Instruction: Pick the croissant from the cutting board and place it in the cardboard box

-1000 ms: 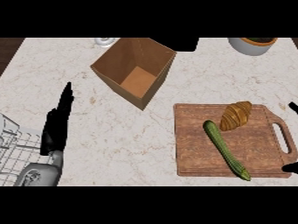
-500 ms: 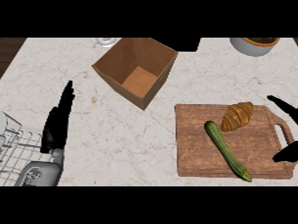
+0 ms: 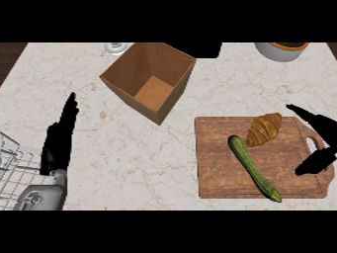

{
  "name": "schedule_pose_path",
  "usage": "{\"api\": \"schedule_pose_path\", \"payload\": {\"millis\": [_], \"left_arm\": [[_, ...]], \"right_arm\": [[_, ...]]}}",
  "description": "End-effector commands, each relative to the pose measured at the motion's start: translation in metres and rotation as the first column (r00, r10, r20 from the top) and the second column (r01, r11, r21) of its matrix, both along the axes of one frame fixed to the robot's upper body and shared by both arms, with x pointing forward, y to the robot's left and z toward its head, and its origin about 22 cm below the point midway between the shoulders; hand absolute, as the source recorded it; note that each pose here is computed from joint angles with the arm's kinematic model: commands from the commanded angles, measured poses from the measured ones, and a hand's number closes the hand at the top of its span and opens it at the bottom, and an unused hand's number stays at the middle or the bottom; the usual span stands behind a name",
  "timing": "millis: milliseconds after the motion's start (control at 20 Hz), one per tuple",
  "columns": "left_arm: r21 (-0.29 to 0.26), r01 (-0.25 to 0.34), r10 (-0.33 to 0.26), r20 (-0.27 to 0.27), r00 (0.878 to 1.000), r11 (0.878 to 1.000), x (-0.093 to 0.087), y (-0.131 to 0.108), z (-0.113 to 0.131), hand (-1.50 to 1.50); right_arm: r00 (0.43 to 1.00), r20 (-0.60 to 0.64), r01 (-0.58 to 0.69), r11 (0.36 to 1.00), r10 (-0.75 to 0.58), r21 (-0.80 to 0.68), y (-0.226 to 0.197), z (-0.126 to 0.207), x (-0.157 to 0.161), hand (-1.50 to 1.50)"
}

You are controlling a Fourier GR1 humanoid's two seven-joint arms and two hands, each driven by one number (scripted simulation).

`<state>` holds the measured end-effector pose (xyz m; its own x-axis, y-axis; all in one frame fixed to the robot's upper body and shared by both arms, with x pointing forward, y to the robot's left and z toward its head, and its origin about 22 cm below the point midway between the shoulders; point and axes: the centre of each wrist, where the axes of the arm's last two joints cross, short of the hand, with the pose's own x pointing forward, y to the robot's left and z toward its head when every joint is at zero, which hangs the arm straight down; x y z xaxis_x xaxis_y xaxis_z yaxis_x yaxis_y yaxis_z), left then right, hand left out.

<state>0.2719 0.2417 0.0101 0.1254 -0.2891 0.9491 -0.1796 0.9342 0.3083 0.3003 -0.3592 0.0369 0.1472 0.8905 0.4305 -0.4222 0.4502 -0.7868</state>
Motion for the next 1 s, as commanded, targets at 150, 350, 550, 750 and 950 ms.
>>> {"api": "schedule_pose_path", "payload": {"millis": [150, 350, 550, 750, 950], "left_arm": [[0.244, -0.063, 0.076, -0.043, 0.996, 0.968, -0.016, 0.093, 0.006, 0.00], [0.228, -0.073, 0.084, -0.040, 0.996, 0.971, -0.003, 0.089, 0.014, 0.00], [0.262, -0.075, 0.092, -0.051, 0.995, 0.962, -0.006, 0.086, 0.013, 0.00], [0.255, -0.068, 0.082, -0.044, 0.996, 0.965, -0.016, 0.089, 0.005, 0.00], [0.242, -0.056, 0.073, -0.062, 0.995, 0.969, -0.006, 0.093, 0.015, 0.00]], "right_arm": [[0.999, 0.001, -0.036, 0.998, 0.036, 0.049, 0.014, -0.008, 0.004, -1.50], [0.995, 0.029, -0.099, 0.991, 0.097, 0.094, 0.031, 0.005, 0.016, -1.50], [0.990, 0.068, -0.127, 0.988, 0.122, 0.090, 0.034, 0.001, 0.011, -1.50], [0.992, 0.006, -0.124, 0.991, 0.124, 0.050, 0.048, 0.010, 0.019, -1.50], [0.994, -0.067, -0.085, 0.996, 0.085, -0.007, 0.049, -0.005, 0.016, -1.50]]}}
